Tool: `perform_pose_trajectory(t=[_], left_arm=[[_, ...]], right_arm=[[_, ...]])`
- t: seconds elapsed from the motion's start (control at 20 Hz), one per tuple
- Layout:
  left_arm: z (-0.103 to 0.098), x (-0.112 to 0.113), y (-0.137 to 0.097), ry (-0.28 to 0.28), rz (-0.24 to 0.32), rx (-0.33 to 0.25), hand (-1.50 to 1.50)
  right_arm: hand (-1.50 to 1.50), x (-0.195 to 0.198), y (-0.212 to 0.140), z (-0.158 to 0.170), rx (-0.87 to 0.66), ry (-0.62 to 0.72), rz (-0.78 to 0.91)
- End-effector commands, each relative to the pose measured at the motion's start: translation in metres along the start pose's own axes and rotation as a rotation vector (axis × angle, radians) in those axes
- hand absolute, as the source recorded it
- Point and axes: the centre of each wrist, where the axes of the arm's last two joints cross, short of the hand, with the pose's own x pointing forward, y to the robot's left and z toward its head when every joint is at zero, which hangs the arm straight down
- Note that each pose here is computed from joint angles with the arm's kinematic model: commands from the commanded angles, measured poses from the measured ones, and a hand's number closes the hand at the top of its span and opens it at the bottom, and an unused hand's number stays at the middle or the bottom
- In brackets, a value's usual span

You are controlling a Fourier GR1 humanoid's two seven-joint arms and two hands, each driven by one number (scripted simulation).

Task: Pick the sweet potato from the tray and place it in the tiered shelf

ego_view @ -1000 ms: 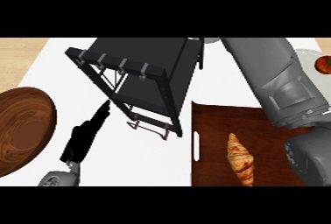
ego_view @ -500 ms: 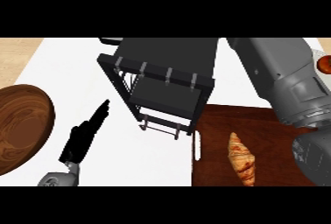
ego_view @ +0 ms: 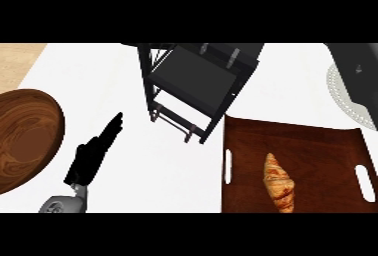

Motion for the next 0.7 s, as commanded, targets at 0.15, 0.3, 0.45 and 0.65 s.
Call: perform_pose_trajectory(t=[0.15, 0.3, 0.45, 0.65], left_arm=[[-0.001, 0.005, -0.004, -0.009, -0.012, -0.008, 0.00], [-0.010, 0.010, -0.013, -0.026, -0.002, -0.026, 0.00], [-0.009, 0.007, -0.007, -0.021, -0.007, -0.010, 0.00], [-0.014, 0.014, -0.010, -0.026, -0.009, -0.042, 0.00]], right_arm=[[-1.50, -0.015, -0.086, 0.053, -0.040, -0.003, 0.067], [-1.50, 0.001, -0.095, 0.054, -0.025, -0.014, 0.087], [-1.50, -0.005, -0.098, 0.058, 0.004, -0.022, 0.097], [-1.50, -0.005, -0.113, 0.071, 0.015, 0.001, 0.153]])
